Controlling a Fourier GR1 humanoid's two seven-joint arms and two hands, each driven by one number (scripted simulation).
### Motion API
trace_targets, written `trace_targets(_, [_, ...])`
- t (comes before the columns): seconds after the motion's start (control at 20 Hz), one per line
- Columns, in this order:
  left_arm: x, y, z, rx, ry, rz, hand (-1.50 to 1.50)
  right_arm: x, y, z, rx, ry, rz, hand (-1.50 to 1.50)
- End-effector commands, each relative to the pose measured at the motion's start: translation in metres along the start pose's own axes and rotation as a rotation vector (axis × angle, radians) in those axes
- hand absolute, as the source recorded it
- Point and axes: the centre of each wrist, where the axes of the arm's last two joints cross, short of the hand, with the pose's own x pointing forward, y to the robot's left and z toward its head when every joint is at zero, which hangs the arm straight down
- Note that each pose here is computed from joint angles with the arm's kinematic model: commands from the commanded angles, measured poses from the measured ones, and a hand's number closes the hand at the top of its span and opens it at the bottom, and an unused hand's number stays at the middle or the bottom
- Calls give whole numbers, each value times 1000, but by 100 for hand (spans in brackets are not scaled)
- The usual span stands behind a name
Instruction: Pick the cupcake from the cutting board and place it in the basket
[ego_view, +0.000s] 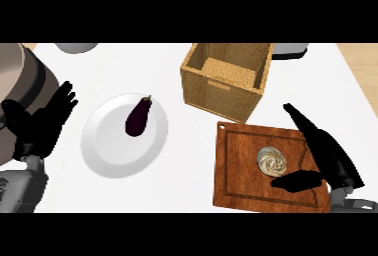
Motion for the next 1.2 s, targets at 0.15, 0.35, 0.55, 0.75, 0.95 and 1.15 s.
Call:
trace_targets(0.15, [5, 20, 3, -8, 7, 1, 0, -21, 6, -13, 80, 50, 69, -150])
trace_targets(0.35, [-10, -4, 14, 2, 1, 6, 0, -22, 12, -11, 85, 67, 73, -150])
trace_targets(0.55, [2, 3, -1, 6, 1, 15, 0, -17, 31, -4, 76, 24, 53, -150])
trace_targets(0.75, [12, -3, -4, -21, 0, -3, 0, -45, 9, -3, 113, 1, 12, -150])
trace_targets(0.95, [-4, -10, -3, -7, 0, -12, 0, -37, 25, -1, 115, -39, -1, -150])
trace_targets(1.15, [-10, -16, 9, 10, -6, -7, 0, -38, 22, -2, 137, -26, 9, -150])
